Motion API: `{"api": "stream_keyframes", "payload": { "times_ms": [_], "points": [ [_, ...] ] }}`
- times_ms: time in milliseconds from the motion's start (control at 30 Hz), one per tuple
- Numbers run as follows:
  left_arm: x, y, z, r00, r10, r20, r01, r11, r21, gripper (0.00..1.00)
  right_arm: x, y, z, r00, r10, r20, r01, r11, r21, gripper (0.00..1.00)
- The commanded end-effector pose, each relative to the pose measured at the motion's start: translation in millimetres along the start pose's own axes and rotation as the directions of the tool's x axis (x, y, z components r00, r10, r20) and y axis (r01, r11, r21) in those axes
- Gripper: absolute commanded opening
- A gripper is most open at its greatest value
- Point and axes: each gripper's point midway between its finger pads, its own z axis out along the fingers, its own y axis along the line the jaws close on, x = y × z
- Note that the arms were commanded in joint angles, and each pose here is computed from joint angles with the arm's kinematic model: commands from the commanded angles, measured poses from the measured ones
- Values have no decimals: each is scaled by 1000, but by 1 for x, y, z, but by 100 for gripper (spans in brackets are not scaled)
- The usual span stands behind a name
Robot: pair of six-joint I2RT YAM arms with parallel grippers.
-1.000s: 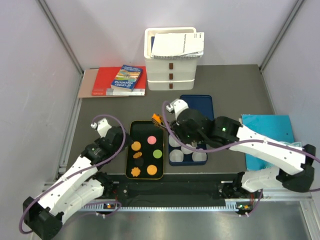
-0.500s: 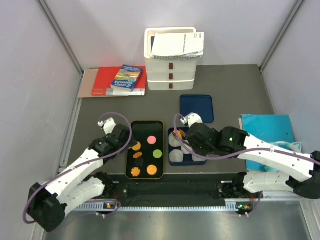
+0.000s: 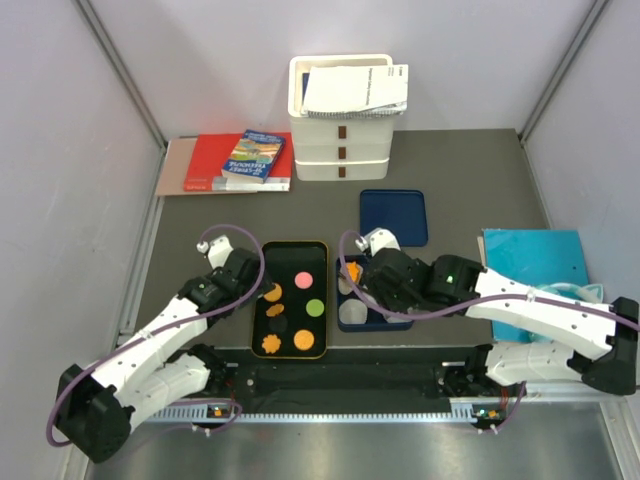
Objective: Pack the cookies
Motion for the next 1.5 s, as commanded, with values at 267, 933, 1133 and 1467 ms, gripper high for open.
{"api": "stream_keyframes", "payload": {
  "times_ms": [267,933,1133,1467],
  "points": [
    [-28,-9,-13,993,-43,105,40,999,33,99,-71,70,-54,968,-87,235,131,976,-176,52],
    [-49,46,-35,941,-205,269,251,957,-148,99,-64,172,-2,959,-235,160,280,882,-380,50],
    [-44,46,-31,947,-201,252,246,955,-164,99,-56,179,7,961,-243,136,277,877,-392,48],
    [-45,46,-33,943,-211,256,254,956,-149,99,-43,174,24,960,-265,89,279,893,-352,46]
  ]
}}
